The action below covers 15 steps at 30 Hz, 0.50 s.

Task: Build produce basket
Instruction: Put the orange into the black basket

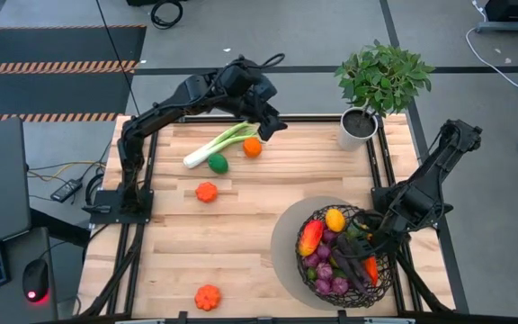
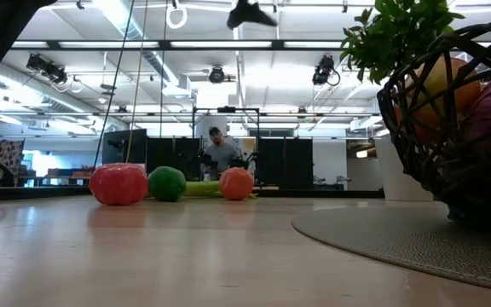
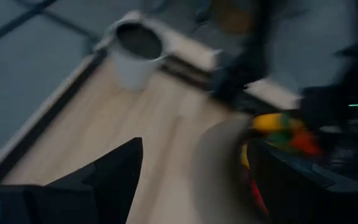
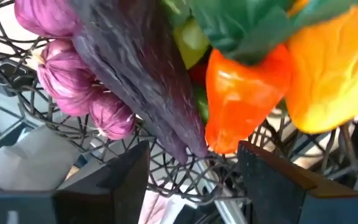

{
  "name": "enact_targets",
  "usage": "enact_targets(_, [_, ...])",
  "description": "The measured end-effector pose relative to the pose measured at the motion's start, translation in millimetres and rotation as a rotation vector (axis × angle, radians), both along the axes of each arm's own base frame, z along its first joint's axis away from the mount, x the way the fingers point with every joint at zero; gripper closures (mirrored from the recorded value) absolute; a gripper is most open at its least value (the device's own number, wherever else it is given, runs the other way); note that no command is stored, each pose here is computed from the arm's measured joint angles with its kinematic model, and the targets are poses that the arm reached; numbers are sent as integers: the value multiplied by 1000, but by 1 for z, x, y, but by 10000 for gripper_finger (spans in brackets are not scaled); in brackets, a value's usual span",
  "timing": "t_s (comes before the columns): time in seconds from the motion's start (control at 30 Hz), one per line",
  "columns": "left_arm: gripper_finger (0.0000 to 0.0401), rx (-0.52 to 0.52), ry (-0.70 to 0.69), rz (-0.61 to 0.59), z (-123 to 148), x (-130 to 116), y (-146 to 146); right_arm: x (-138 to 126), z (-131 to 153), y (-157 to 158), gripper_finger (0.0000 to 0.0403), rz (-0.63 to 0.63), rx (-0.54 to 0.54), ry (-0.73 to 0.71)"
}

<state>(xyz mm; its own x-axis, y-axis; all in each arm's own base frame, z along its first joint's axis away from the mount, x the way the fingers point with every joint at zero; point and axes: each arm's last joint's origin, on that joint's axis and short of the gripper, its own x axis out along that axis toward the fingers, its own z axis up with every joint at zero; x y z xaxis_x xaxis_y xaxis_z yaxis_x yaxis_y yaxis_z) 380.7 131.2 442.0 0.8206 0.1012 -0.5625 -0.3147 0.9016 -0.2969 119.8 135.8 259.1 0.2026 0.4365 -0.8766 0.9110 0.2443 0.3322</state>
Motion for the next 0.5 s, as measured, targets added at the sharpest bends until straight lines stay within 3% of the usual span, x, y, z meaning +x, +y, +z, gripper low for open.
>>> enact_targets(0.1, [108, 41, 138, 118, -14, -3, 7, 1, 0, -2, 152, 22, -30, -43])
enact_targets(0.23, [108, -63, 306, 202, -39, -7, 24, 3, 1, -10, 153, -14, -111, -104])
enact_targets(0.33, [108, -117, 420, 190, -58, -6, 32, 5, 3, -19, 153, -52, -169, -143])
enact_targets(0.5, [108, -109, 548, 132, -87, 4, 38, 9, 9, -33, 153, -77, -196, -226])
